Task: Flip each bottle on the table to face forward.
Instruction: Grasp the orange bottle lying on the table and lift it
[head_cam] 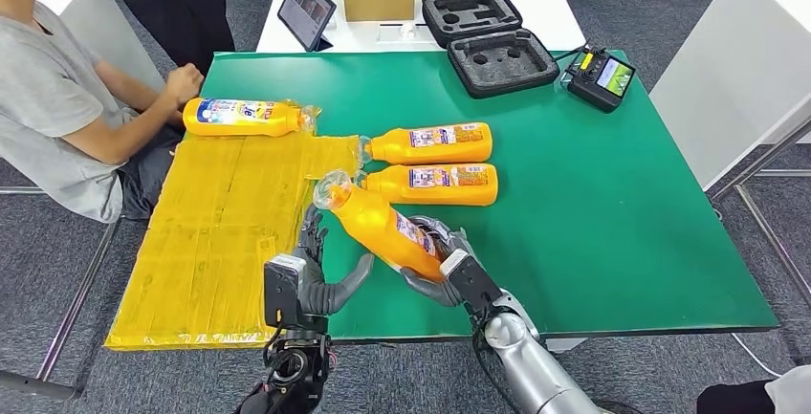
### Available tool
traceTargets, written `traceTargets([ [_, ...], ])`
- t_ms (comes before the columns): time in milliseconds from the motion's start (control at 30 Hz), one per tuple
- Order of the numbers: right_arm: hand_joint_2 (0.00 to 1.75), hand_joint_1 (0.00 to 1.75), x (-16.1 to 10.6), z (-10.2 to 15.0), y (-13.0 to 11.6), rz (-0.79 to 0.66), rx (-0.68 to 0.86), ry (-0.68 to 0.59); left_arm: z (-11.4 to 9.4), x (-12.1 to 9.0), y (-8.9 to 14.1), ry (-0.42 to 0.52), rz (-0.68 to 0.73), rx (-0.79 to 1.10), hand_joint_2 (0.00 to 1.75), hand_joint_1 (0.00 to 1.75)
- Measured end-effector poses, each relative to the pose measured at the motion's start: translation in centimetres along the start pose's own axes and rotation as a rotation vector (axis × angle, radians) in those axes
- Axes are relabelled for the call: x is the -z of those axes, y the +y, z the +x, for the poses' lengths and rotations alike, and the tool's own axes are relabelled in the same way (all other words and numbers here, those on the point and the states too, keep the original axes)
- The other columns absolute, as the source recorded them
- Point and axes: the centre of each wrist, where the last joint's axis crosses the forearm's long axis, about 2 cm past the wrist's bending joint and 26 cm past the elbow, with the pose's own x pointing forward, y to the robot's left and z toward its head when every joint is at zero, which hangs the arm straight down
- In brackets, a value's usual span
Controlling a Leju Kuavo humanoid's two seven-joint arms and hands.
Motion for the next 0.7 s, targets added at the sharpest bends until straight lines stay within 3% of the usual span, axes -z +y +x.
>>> traceTargets([
  [167, 1.75, 1.75, 0.0, 0.3, 0.2, -0.001, -0.001, -0.013, -0.4, 0.0, 0.0, 0.015, 0.0, 0.009, 1.75, 0.0],
  [300, 1.75, 1.75, -0.1, 0.4, 0.4, -0.003, -0.009, -0.023, -0.5, 0.1, 0.0, 0.028, 0.004, 0.002, 0.0, 0.0],
  [700, 1.75, 1.75, -0.2, 0.4, 1.0, 0.016, -0.005, -0.02, 0.2, 0.0, -1.6, 0.021, -0.132, -0.098, 0.0, 0.0],
])
